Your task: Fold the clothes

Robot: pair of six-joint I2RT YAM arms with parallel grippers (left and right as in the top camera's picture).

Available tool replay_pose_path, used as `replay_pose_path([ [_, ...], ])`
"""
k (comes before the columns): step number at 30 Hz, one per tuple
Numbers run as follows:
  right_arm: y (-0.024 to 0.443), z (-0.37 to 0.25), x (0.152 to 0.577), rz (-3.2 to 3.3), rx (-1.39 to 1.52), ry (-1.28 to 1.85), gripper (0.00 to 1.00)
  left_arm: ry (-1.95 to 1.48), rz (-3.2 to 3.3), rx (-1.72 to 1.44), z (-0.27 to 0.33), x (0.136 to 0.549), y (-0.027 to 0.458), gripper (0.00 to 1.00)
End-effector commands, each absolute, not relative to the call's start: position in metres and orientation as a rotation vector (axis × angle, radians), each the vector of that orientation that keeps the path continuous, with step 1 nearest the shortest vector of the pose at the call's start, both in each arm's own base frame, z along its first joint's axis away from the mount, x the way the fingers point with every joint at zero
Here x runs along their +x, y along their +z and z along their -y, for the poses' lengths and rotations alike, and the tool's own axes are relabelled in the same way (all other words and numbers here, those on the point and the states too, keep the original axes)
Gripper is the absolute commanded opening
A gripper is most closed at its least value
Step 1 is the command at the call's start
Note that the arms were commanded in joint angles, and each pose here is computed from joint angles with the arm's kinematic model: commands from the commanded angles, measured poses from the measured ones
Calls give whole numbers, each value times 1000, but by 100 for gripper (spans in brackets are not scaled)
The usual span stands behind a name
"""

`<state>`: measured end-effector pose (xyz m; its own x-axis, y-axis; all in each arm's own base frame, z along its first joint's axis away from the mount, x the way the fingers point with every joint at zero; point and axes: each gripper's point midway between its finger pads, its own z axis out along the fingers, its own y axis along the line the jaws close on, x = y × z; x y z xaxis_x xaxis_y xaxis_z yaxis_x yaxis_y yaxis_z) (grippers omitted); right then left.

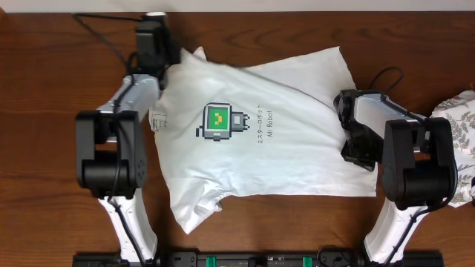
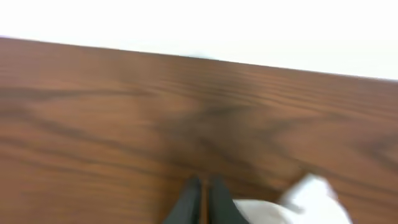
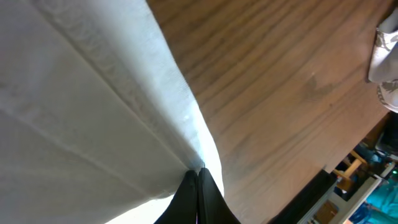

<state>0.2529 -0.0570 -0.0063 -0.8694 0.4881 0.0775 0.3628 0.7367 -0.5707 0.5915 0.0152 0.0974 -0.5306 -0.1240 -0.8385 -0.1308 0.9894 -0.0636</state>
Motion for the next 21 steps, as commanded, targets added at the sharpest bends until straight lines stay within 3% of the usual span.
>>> replay_pose_path([
  [1,-17,53,245,2692,-707,790,1,23,-2087,-276,-50,604,118,38],
  [4,-18,53,247,2703,-713,787,1,-48,-2148,-257,-49,600,115,52],
  [8,-20,53,252,2729,-686,774,1,-199,-2308,-206,-23,577,92,53],
  [12,-21,44,279,2860,-557,656,3,-268,-2515,-194,0,539,59,41],
  [16,0,10,331,3114,-460,314,9,-282,-2659,-181,18,508,38,30],
  [21,69,-27,395,3441,-374,-82,33,-268,-2748,-170,27,483,13,24],
])
